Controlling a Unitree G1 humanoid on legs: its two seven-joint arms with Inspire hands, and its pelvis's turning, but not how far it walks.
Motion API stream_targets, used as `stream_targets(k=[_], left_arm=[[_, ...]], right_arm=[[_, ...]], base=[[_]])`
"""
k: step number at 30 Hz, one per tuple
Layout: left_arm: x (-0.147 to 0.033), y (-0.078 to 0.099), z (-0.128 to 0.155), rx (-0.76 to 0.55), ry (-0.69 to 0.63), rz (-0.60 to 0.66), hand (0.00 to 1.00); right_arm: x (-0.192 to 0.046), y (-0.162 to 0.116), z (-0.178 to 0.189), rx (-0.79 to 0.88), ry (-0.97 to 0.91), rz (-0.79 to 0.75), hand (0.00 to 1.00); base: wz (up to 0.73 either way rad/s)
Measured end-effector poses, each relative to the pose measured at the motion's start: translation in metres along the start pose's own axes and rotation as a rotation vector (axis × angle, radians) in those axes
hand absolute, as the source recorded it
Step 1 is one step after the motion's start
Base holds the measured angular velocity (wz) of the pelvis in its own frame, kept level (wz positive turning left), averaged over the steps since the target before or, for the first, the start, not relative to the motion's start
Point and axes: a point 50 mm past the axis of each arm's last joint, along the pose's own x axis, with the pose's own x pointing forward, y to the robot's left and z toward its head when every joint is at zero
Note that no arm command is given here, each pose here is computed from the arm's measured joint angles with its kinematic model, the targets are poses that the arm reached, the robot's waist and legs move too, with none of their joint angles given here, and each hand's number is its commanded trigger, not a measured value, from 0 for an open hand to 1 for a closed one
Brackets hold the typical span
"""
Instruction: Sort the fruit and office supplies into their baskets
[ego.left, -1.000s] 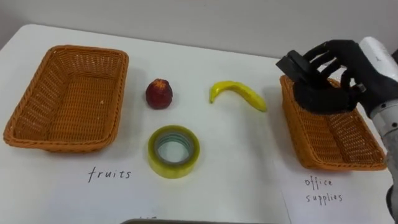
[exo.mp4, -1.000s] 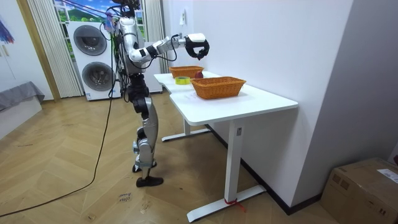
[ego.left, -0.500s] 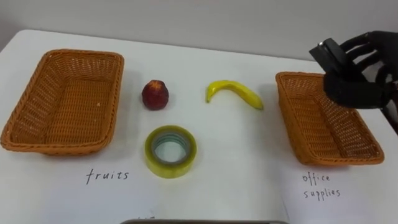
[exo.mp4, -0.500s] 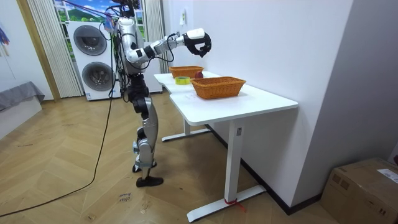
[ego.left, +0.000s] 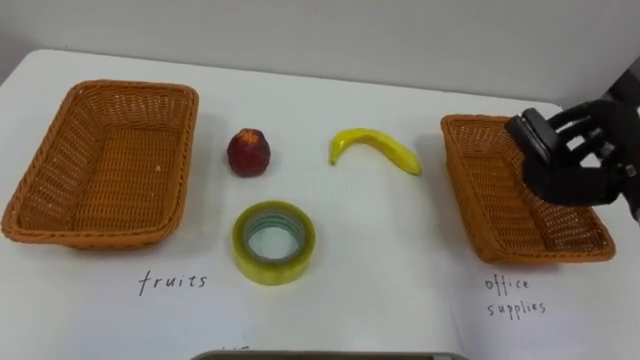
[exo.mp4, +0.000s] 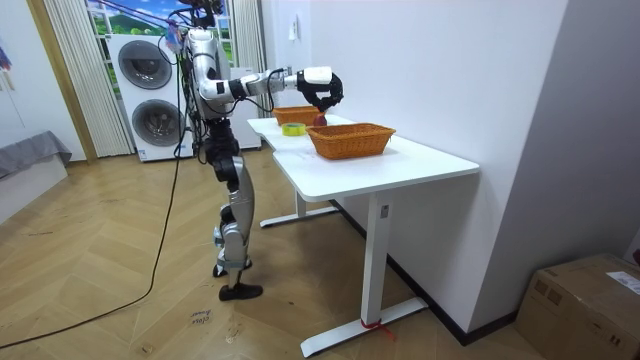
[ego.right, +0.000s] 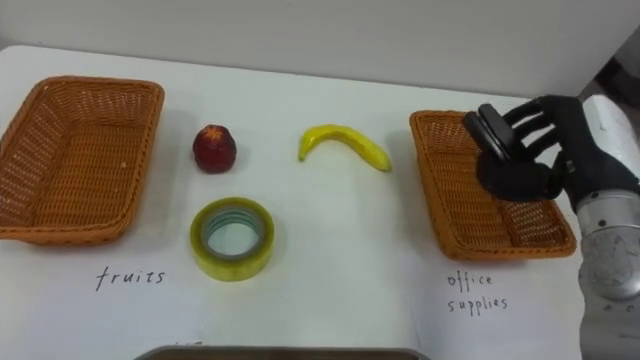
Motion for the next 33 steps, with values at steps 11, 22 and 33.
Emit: stream_targets(k=[11,22,33], left_arm=[[0.000,0.000,0.000,0.001,0.000,0.003,0.00],[-0.001,-0.001,-0.002,0.020,0.009,-0.006,0.00],[-0.001,-0.001,0.004,0.015,-0.013,-0.011,0.00]], right_arm=[[0.001,0.006,-0.009,0.019,0.038,0.022,1.00],[0.000,0.012,-0.016,0.027,0.070,0.047,0.21],[0.000,0.015,-0.015,0.034,0.067,0.068,0.00]], base=[[0.00],[0.00],[0.00]])
